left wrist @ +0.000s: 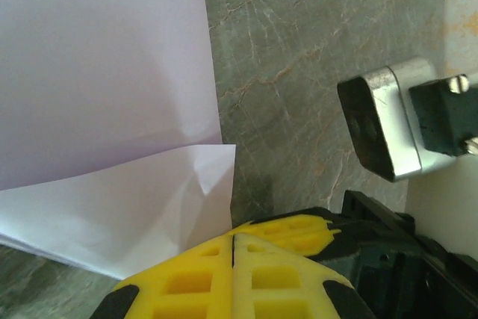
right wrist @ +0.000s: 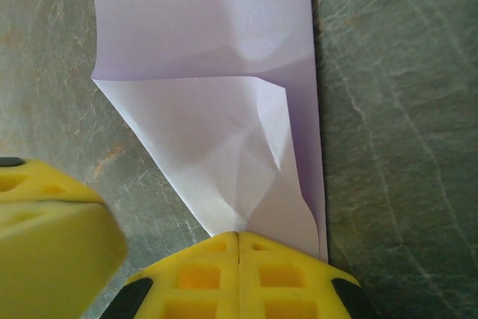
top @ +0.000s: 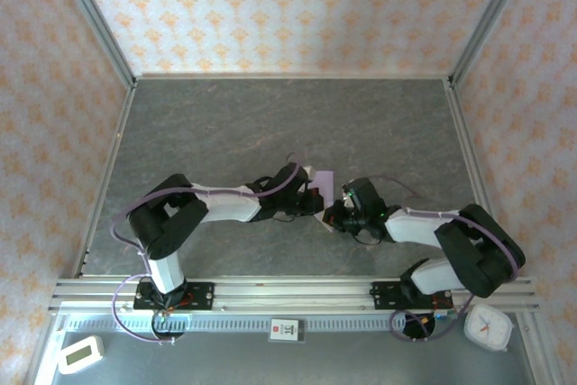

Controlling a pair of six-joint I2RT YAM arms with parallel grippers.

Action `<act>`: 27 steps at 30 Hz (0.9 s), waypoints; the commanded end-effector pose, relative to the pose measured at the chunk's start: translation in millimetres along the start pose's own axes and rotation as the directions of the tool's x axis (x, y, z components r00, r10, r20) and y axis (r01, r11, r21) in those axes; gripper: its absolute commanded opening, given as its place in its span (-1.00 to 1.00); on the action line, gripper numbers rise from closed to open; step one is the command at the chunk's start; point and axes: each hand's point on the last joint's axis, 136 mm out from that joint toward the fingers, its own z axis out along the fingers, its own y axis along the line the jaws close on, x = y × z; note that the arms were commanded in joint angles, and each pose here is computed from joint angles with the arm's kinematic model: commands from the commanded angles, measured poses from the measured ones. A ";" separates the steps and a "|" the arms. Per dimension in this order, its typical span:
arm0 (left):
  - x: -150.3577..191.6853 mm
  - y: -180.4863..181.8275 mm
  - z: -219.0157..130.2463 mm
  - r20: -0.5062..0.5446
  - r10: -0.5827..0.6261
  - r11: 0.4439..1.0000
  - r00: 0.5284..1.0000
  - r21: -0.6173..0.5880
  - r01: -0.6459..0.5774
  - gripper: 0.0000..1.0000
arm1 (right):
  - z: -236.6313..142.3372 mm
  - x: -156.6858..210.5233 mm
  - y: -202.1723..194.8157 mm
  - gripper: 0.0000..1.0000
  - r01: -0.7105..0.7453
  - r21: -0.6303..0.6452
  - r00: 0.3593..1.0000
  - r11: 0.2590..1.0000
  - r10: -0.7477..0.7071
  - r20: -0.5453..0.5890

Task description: Fold a paper plane with a square sheet of paper (pick it up from the middle)

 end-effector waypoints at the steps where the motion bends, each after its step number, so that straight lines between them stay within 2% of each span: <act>1: 6.1 12.2 8.1 0.000 -0.047 0.999 0.999 -0.005 0.047 -1.00 | -5.3 42.5 -84.7 -1.00 -0.095 0.304 0.988 0.948 0.128 -0.087; 12: 13.4 67.3 20.3 0.018 -0.100 0.974 0.995 -0.204 0.102 -1.00 | -7.1 42.0 -87.8 -1.00 -0.096 0.323 0.989 0.942 0.128 -0.081; 20: -12.4 98.7 0.6 0.109 -0.137 0.916 0.985 -0.364 0.167 -1.00 | -7.5 48.7 -101.2 -1.00 -0.097 0.356 0.987 0.930 0.137 -0.087; 27: -25.7 127.4 -2.9 0.109 -0.145 0.872 0.983 -0.455 0.179 -1.00 | -8.1 50.3 -104.1 -1.00 -0.101 0.359 0.987 0.928 0.140 -0.084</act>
